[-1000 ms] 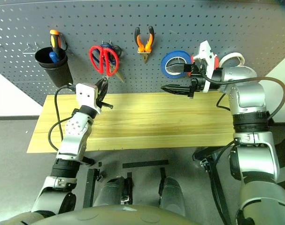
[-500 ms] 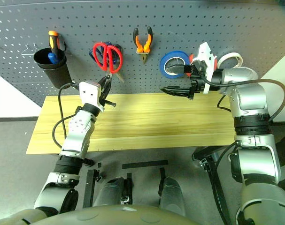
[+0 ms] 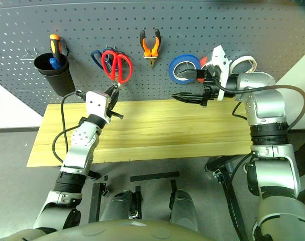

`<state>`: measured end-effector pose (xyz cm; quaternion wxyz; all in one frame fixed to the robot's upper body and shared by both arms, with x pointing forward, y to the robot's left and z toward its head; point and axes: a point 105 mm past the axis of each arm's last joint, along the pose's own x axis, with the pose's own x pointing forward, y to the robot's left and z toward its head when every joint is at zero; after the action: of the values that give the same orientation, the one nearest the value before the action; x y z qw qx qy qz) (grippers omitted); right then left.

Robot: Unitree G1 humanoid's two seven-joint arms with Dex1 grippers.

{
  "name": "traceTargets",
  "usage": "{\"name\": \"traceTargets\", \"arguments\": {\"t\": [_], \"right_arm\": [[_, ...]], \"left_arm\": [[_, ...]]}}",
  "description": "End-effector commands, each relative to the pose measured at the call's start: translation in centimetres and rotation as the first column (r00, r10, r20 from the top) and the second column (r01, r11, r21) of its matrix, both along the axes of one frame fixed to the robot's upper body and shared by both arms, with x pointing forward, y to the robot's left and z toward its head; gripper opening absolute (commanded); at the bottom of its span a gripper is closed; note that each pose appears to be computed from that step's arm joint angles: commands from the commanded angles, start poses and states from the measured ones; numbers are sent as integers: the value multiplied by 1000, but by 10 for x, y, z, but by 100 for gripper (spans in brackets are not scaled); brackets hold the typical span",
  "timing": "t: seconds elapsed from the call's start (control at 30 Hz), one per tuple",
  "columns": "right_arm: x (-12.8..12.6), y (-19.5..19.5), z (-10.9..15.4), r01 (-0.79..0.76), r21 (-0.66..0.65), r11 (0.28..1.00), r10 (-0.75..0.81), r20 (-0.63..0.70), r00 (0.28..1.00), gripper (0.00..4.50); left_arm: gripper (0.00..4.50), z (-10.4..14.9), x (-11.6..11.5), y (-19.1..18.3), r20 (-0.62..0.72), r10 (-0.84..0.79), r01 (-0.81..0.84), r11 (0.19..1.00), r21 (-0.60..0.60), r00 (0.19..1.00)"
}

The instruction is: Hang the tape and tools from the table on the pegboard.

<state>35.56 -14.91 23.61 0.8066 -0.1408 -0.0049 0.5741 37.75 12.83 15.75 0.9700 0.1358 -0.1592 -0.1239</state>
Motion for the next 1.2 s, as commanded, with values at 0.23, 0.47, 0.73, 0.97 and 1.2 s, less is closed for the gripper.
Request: {"name": "traceTargets", "arguments": {"t": [0.23, 0.47, 0.73, 0.97, 1.2], "right_arm": [[-4, 6, 19, -34, 26, 999, 33, 59, 998, 450], [-1, 11, 22, -46, 55, 997, 43, 59, 997, 450], [-3, 10, 35, -65, 108, 992, 57, 76, 995, 450], [-3, 8, 52, -64, 179, 982, 48, 93, 994, 450], [-3, 5, 51, -63, 198, 978, 50, 71, 996, 450]], "left_arm": [[25, 15, 22, 5, 38, 67, -66, 998, -25, 997], [25, 12, 28, 4, 24, 93, -93, 995, -31, 995], [100, 13, 29, 8, 32, 106, -103, 993, -62, 994], [332, 14, 24, 12, 41, 111, -108, 993, -52, 993], [425, 28, 3, 29, 95, 109, -104, 993, -50, 989]]}}
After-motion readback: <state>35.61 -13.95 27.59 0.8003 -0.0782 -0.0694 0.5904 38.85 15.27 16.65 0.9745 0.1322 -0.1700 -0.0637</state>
